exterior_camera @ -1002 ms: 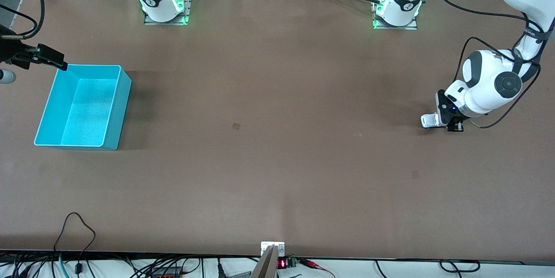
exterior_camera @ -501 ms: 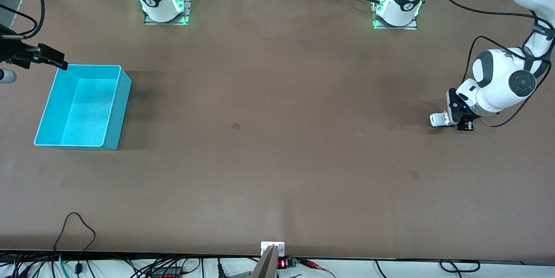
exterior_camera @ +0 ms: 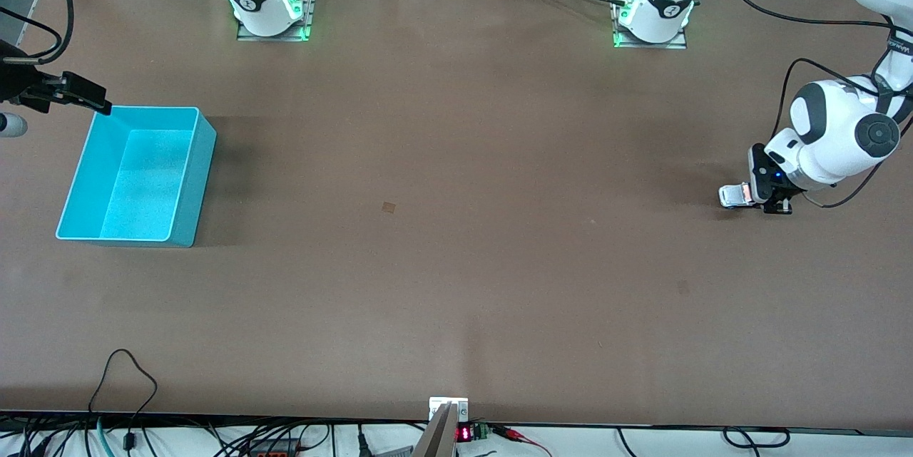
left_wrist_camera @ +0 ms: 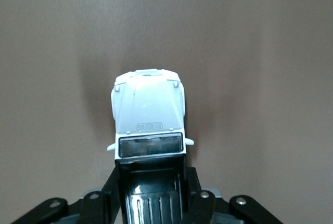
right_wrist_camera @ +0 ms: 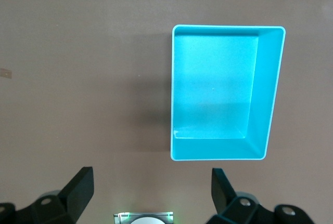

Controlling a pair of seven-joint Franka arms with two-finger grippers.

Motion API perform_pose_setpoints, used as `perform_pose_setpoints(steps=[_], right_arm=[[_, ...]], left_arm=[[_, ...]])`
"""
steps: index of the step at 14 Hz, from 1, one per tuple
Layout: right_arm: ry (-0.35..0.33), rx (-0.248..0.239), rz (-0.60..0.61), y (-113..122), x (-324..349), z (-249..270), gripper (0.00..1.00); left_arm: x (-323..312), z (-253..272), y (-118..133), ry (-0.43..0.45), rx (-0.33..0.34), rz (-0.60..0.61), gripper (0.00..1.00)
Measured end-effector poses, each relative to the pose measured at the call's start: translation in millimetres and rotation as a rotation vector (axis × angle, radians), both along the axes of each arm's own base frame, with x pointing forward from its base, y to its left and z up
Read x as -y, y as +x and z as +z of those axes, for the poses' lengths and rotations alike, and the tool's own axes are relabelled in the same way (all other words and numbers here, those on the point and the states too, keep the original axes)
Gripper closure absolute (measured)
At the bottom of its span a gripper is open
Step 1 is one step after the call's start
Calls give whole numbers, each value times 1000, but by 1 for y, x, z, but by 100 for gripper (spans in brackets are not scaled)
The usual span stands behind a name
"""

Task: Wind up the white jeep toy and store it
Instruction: 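Press the jeep down and drag it backward with the left gripper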

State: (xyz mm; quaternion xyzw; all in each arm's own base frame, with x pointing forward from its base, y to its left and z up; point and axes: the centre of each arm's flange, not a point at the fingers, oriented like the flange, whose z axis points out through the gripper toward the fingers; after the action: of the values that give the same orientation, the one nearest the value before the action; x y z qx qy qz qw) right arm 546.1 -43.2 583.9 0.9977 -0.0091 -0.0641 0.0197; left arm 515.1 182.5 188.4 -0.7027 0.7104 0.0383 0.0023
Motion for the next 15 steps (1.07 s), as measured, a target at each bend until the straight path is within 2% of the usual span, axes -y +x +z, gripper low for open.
perform_pose_setpoints(steps=[12, 13, 15], right_arm=[[0, -1, 0, 0, 0, 0, 0], [0, -1, 0, 0, 0, 0, 0], [0, -1, 0, 0, 0, 0, 0]], left_arm=[[-35, 0, -3, 6, 3, -7, 48], [-35, -4, -4, 2, -4, -7, 42], [-33, -13, -5, -9, -17, -17, 23]])
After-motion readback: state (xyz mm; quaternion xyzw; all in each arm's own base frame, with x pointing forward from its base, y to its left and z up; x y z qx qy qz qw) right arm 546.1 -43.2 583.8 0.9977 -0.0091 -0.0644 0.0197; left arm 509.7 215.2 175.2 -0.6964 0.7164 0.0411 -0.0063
